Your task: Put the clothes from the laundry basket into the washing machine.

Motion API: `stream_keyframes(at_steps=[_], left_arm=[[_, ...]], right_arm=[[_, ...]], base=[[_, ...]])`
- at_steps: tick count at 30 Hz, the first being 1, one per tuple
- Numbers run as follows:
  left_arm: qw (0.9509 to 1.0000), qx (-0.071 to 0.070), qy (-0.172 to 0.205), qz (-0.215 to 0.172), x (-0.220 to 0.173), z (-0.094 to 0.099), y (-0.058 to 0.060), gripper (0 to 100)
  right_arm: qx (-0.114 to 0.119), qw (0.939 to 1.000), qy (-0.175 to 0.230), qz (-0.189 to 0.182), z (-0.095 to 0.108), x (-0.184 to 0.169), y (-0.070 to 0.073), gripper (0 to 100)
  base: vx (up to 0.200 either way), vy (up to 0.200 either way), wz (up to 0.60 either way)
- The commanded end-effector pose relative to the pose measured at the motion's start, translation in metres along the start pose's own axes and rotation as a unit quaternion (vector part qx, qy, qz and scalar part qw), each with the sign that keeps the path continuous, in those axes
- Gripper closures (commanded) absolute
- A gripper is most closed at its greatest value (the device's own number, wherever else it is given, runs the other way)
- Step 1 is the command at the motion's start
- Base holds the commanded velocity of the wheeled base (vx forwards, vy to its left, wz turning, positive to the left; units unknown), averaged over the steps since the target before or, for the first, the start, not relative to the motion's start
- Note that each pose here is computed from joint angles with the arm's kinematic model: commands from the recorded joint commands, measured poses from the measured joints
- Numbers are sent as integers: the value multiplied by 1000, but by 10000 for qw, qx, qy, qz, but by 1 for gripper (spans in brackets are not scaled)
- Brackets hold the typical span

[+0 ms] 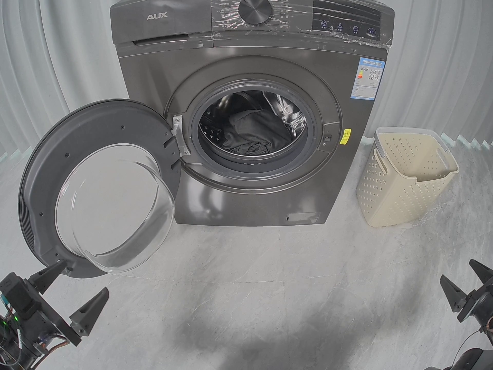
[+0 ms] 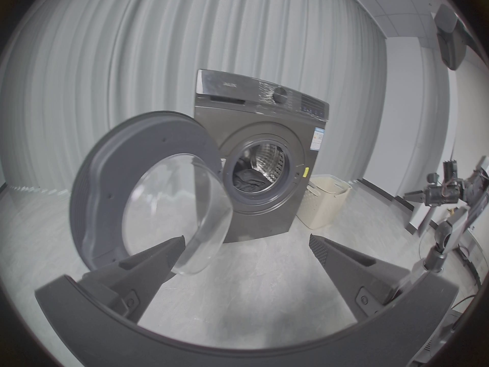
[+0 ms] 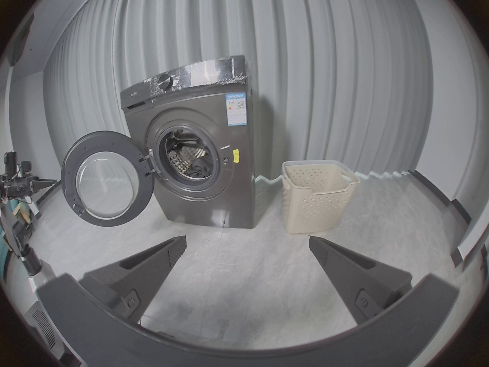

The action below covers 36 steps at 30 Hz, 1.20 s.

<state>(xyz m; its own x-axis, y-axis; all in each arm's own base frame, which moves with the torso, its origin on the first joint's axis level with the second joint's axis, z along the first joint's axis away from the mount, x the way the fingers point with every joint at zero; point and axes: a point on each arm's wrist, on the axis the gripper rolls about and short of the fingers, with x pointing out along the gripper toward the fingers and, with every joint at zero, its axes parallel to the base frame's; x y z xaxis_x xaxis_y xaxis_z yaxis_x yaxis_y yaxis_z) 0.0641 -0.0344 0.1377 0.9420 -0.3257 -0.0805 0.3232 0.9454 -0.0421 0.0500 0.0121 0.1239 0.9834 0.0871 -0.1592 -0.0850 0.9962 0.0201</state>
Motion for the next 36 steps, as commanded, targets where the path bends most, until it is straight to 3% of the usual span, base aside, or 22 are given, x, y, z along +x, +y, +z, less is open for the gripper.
stream_keyframes(at_steps=[1, 5, 11, 15, 18, 21, 22, 23, 27, 28, 31, 36], left_arm=[[9961, -215, -483, 707, -32, -7, 14, 0], [9921, -224, -536, 1109, -43, -13, 17, 0], [9845, -239, -527, 1657, -60, -27, 19, 0], [9817, -214, -530, 1817, -67, -34, 18, 0], [9809, -154, -736, 1793, -75, -39, 14, 0], [9794, -3, -1049, 1724, -84, -46, 8, 0], [9794, -3, -1049, 1724, -84, -46, 8, 0], [9812, 128, -1023, 1631, -87, -52, 6, 0], [9831, 51, -774, 1660, -85, -56, 7, 0], [9858, 57, -662, 1544, -86, -61, 6, 0], [9894, 62, -724, 1260, -89, -63, 5, 0], [9871, 121, -380, 1548, -88, -70, 7, 0]], right_arm=[[84, 9970, -638, -440, -14, -33, -11, 0], [71, 9954, -810, -513, -24, -45, -13, 0], [-95, 9902, -917, -1048, -33, -54, -13, 0], [-192, 9917, -912, -888, -41, -59, -11, 0], [-224, 9946, -879, -507, -54, -68, -7, 0], [-185, 9937, -918, -611, -54, -67, -7, 0], [-185, 9937, -918, -611, -54, -67, -7, 0], [-160, 9924, -1026, -655, -55, -66, -8, 0], [-69, 9926, -1032, -637, -55, -66, -8, 0], [167, 9941, -900, -579, -57, -66, -8, 0], [114, 9948, -836, -578, -59, -65, -8, 0], [-87, 9958, -794, -449, -60, -65, -7, 0]], base=[[0, 0, 0], [0, 0, 0], [0, 0, 0], [0, 0, 0], [0, 0, 0], [0, 0, 0], [0, 0, 0], [0, 0, 0], [0, 0, 0], [0, 0, 0], [0, 0, 0], [0, 0, 0]])
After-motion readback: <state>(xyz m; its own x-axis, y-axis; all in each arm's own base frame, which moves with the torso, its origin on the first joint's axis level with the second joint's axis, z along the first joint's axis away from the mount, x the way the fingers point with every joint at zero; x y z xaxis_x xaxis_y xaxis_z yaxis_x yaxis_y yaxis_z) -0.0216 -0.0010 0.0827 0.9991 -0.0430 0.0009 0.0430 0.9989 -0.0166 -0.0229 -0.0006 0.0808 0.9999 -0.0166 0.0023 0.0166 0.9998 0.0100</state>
